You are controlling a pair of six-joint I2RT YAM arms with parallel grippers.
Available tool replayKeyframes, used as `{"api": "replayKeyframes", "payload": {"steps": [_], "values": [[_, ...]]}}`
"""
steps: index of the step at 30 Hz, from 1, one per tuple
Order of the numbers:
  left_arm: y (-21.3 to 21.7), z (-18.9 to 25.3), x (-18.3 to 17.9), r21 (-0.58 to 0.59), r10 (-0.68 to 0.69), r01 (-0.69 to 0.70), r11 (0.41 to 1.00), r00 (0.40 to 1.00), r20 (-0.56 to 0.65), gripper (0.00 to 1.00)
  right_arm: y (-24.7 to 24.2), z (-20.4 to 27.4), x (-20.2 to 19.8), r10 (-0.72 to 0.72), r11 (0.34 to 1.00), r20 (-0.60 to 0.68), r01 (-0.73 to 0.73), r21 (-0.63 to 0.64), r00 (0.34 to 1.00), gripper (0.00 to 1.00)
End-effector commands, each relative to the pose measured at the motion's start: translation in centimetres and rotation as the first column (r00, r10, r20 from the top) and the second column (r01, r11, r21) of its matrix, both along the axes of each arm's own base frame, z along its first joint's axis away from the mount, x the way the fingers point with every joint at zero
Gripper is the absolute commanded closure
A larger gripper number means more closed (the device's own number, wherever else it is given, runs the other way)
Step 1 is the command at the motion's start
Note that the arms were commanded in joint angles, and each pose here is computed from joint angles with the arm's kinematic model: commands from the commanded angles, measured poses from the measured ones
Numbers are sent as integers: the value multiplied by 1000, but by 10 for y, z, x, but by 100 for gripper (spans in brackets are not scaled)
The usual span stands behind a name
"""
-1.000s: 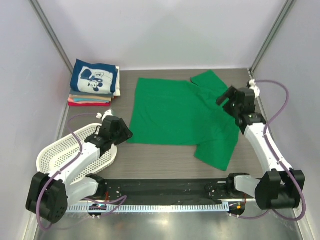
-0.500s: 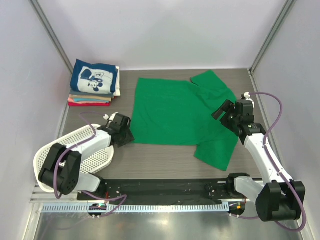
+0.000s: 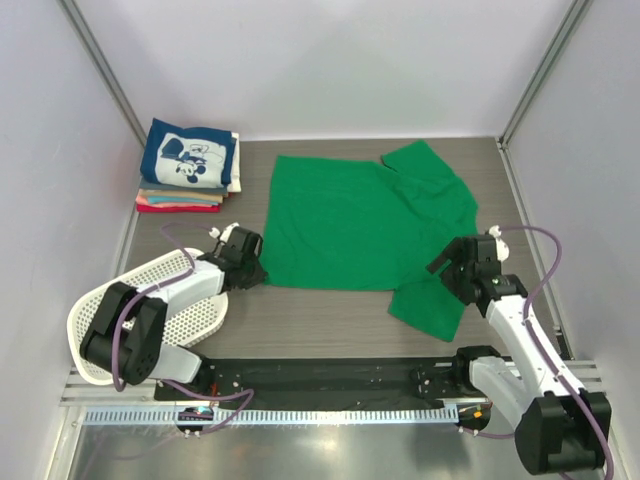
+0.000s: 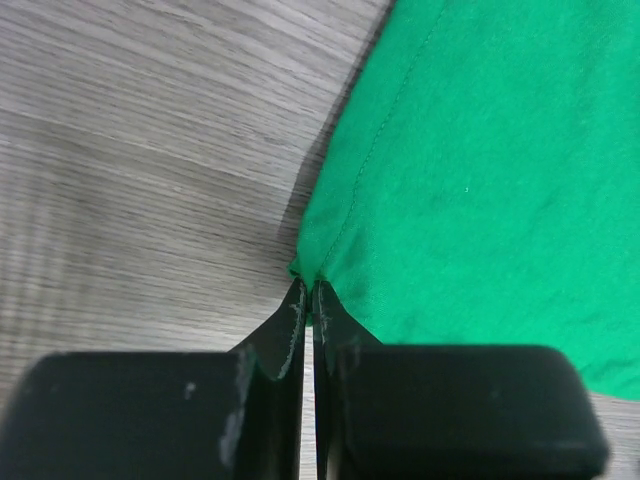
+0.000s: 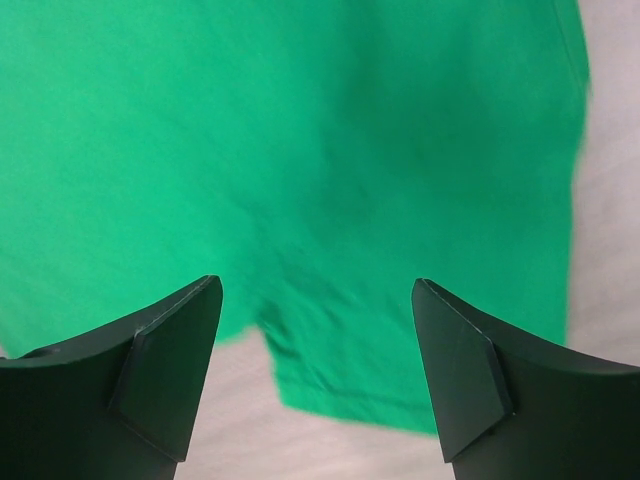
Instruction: Fold and stack the t-shirts
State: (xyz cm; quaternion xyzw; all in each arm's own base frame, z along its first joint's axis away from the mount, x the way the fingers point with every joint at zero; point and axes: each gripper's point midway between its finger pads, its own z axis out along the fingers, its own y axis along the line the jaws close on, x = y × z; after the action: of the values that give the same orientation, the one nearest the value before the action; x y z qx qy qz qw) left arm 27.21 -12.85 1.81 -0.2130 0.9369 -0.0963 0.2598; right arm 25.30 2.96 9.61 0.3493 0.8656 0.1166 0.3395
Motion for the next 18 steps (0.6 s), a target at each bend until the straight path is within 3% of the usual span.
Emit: {"api": "replayKeyframes", "payload": {"steps": [1, 5, 8, 13, 18], "values": [[5, -7, -6, 8, 0, 0, 1000, 1000, 10, 100, 8, -23, -36, -37, 999, -99, 40, 27, 994, 17], [4, -7, -4, -11, -1, 2, 1000, 1000, 30, 100, 31, -56, -70, 9, 999, -183, 0, 48, 983, 17], [4, -7, -4, -29, 1, 0, 1000, 999, 42, 100, 35, -70, -71, 8, 1000, -200, -4, 19, 980, 17], [6, -8, -4, -73, 6, -2, 997, 999, 54, 100, 35, -88, -42, 44, 996, -240, -62, -69, 970, 16], [8, -7, -2, -113, 22, -14, 993, 997, 73, 100, 50, -63, 41, 151, 983, -89, -158, -89, 985, 16]]}}
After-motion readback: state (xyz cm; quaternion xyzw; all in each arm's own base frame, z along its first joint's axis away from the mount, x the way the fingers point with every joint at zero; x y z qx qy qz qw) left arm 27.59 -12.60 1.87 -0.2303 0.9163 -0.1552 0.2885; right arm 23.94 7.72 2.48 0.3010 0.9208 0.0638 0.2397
